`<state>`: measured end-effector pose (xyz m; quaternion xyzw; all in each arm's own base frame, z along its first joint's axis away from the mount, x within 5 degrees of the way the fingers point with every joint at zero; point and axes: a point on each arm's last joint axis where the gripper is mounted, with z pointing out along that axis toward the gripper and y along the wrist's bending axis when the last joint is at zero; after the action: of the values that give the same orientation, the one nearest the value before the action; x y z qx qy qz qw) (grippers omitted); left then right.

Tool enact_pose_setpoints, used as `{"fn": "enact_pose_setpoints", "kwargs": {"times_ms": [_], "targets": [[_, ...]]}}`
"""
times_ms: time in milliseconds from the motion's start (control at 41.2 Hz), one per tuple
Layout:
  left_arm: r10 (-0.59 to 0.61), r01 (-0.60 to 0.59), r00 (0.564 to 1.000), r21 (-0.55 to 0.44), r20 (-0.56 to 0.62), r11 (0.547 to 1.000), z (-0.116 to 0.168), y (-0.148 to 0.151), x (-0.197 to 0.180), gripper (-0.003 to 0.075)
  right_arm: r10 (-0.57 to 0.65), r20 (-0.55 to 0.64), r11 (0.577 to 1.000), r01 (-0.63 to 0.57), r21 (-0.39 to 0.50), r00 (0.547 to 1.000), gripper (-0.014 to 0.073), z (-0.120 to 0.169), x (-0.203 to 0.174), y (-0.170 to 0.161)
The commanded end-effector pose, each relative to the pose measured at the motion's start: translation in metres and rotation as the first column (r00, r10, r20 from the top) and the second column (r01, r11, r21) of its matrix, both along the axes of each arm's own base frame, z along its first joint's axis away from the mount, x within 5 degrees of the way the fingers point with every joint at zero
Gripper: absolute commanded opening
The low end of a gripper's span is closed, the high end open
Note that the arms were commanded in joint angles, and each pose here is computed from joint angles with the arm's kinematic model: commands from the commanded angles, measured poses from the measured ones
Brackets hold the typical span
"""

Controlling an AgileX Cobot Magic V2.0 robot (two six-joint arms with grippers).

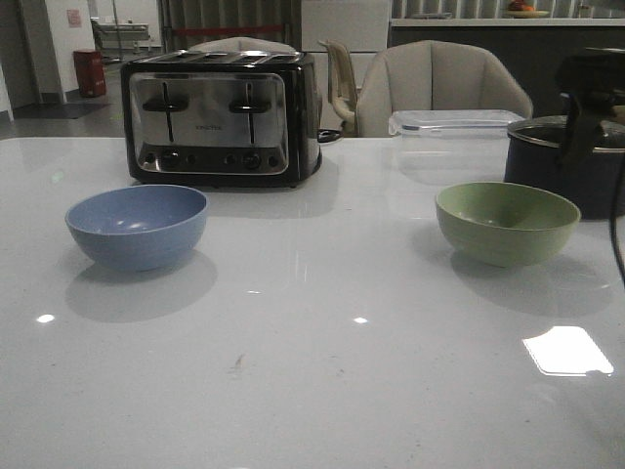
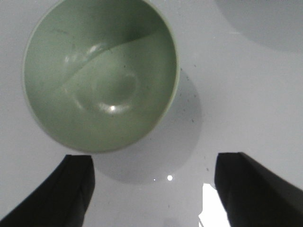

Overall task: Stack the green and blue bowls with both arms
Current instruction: 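Lower the right gripper onto the rim of the pale green bowl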

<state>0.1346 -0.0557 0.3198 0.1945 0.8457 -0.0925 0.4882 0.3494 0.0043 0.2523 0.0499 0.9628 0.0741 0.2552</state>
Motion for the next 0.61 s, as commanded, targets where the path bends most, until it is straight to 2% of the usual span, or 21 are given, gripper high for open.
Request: {"fn": "enact_pose_setpoints", "kwargs": {"times_ms": [0, 170, 242, 582], "targets": [[-0.001, 0.005, 0.996, -0.044, 0.092, 0.999, 0.015, -0.003, 0.005, 0.0602, -0.005, 0.076, 1.000, 0.004, 0.012, 0.997, 0.0622, 0.011, 0.025, -0.001], [-0.001, 0.005, 0.996, -0.042, 0.088, 0.999, 0.014, -0.003, 0.005, 0.0602, -0.002, 0.037, 1.000, 0.002, 0.016, 0.999, 0.0622, -0.010, 0.058, -0.002], [-0.001, 0.005, 0.996, -0.042, 0.088, 0.999, 0.014, -0.003, 0.005, 0.0602, 0.001, 0.014, 1.000, -0.001, 0.017, 1.000, 0.0596, -0.019, 0.067, -0.002], [-0.001, 0.005, 0.996, -0.042, 0.088, 0.999, 0.014, -0.003, 0.005, 0.0602, 0.001, 0.053, 1.000, -0.001, -0.011, 0.999, 0.0159, -0.027, 0.083, -0.004]]}}
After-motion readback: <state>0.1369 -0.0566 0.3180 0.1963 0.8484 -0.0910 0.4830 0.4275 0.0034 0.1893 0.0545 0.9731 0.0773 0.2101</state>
